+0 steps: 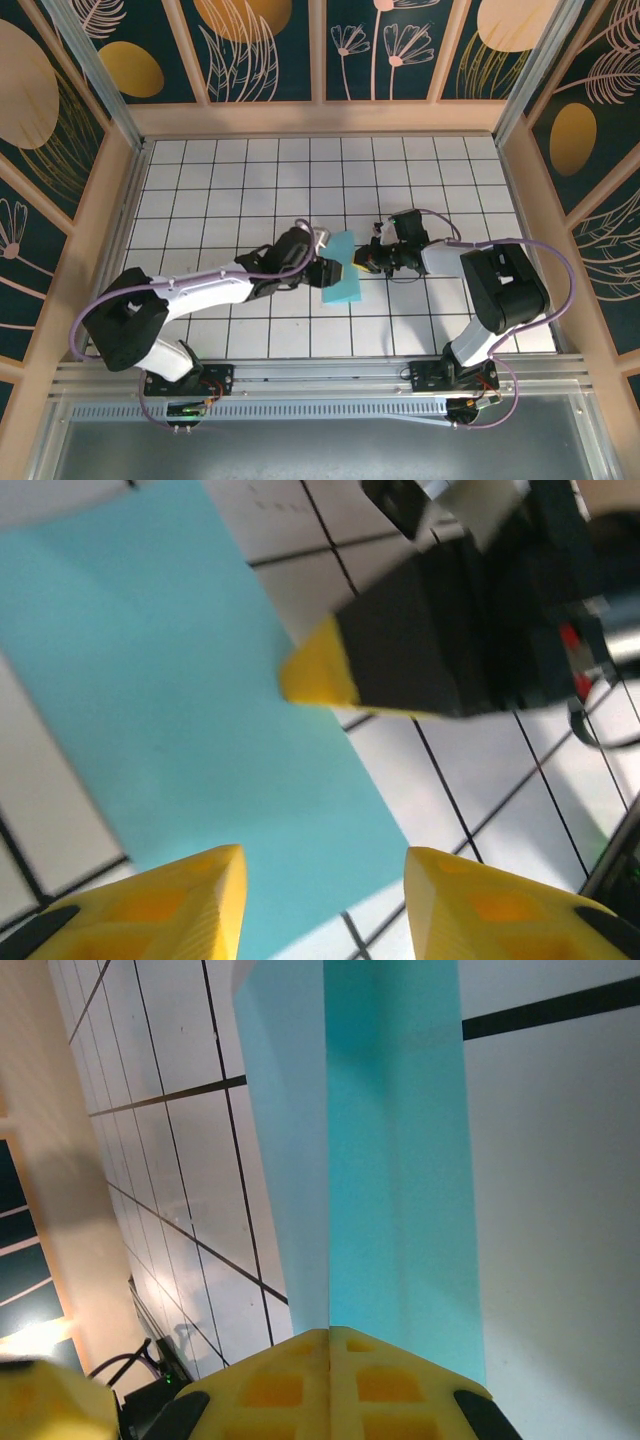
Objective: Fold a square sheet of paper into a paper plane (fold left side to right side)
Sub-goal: Fold the triangle a second time at the center of the table.
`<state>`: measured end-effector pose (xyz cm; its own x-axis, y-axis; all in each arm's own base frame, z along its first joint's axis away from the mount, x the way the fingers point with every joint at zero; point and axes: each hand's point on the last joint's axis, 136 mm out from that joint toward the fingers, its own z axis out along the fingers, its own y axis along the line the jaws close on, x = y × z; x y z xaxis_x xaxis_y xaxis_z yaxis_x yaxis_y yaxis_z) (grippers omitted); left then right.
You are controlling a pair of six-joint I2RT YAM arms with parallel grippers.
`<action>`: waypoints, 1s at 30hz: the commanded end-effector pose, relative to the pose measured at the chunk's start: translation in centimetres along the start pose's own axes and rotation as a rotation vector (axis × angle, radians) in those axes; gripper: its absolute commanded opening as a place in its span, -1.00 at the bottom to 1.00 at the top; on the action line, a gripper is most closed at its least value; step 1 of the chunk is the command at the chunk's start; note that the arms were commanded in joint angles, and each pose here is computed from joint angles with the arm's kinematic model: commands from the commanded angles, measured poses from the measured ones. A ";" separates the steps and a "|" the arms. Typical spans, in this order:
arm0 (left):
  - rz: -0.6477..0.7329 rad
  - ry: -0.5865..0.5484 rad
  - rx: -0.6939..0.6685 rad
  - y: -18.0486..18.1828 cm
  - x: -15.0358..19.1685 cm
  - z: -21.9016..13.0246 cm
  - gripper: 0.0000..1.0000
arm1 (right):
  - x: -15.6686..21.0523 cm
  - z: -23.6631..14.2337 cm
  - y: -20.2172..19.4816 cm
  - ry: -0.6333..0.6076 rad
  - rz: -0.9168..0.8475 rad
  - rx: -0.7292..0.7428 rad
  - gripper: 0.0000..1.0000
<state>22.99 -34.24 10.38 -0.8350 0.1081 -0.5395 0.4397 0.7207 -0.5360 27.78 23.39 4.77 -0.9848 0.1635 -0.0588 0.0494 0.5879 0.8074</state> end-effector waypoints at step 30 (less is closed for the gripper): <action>0.618 0.080 -0.670 0.0 3.4 5.3 0.17 | -0.8 -0.7 0.9 -0.020 0.024 -0.024 -1.00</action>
<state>21.27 -38.16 4.64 -0.5704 0.5986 -0.5624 0.5702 0.7814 0.2534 28.09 23.05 4.79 -0.9812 0.1885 -0.0424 0.0771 0.5832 0.8087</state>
